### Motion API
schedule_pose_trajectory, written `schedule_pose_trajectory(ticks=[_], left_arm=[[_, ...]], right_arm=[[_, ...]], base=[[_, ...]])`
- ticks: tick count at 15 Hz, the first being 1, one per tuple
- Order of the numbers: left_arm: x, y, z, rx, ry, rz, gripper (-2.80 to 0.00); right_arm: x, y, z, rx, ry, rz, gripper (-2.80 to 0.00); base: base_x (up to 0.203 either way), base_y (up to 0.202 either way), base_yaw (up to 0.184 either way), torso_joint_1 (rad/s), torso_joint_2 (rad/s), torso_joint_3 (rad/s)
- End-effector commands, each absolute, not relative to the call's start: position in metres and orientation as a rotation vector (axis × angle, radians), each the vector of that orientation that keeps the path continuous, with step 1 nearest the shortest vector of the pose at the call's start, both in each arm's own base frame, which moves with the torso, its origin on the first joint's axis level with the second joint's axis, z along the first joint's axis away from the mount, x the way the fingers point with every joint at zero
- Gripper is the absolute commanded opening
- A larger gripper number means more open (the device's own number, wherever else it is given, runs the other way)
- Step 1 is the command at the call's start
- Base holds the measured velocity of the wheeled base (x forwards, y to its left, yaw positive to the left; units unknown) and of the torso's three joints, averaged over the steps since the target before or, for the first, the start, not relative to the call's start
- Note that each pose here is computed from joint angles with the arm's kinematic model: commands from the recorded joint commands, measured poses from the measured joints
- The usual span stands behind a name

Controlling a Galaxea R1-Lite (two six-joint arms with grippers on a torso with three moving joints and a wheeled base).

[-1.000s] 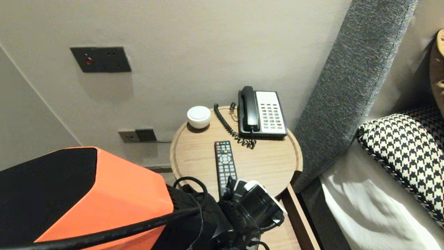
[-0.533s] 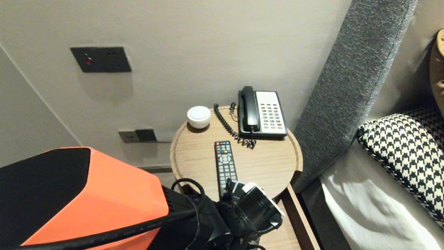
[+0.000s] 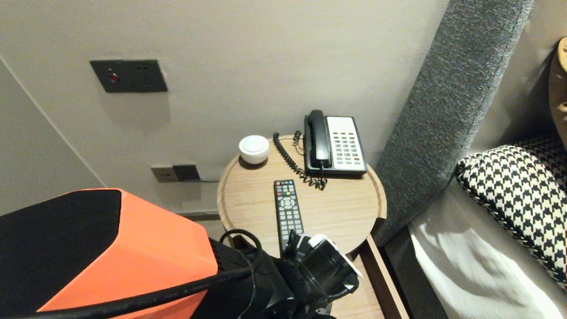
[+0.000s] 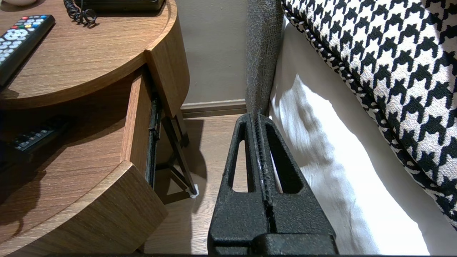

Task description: Put the remote controls on the table in the drawer one by one

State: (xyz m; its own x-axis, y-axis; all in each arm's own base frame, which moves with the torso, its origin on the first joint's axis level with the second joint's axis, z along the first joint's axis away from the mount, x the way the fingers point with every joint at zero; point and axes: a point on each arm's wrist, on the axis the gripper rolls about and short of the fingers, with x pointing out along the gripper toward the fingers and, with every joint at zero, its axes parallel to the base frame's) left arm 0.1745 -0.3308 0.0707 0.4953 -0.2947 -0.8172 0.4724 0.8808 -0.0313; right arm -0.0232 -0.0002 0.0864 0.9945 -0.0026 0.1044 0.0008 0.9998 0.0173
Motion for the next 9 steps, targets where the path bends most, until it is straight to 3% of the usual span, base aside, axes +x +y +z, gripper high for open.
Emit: schedule_pose_trajectory(ticks=[1,9], left_arm=[[0.1789,-0.3296,0.0663,0.208,0.952,-0.451,-2.80],[0.1842,-0.3338,0.0619,0.195,0.946,-0.457,-2.80]], right_arm=[[-0.0199,-0.0002,0.0754,0.017,-0.064,-0.003,-2.80],[-0.0199,-0.0002,0.0754,0.017,-0.064,-0.002,-2.80]], base=[[0.000,0.000,0.000,0.000,0.00,0.000],[0.000,0.000,0.000,0.000,0.00,0.000]])
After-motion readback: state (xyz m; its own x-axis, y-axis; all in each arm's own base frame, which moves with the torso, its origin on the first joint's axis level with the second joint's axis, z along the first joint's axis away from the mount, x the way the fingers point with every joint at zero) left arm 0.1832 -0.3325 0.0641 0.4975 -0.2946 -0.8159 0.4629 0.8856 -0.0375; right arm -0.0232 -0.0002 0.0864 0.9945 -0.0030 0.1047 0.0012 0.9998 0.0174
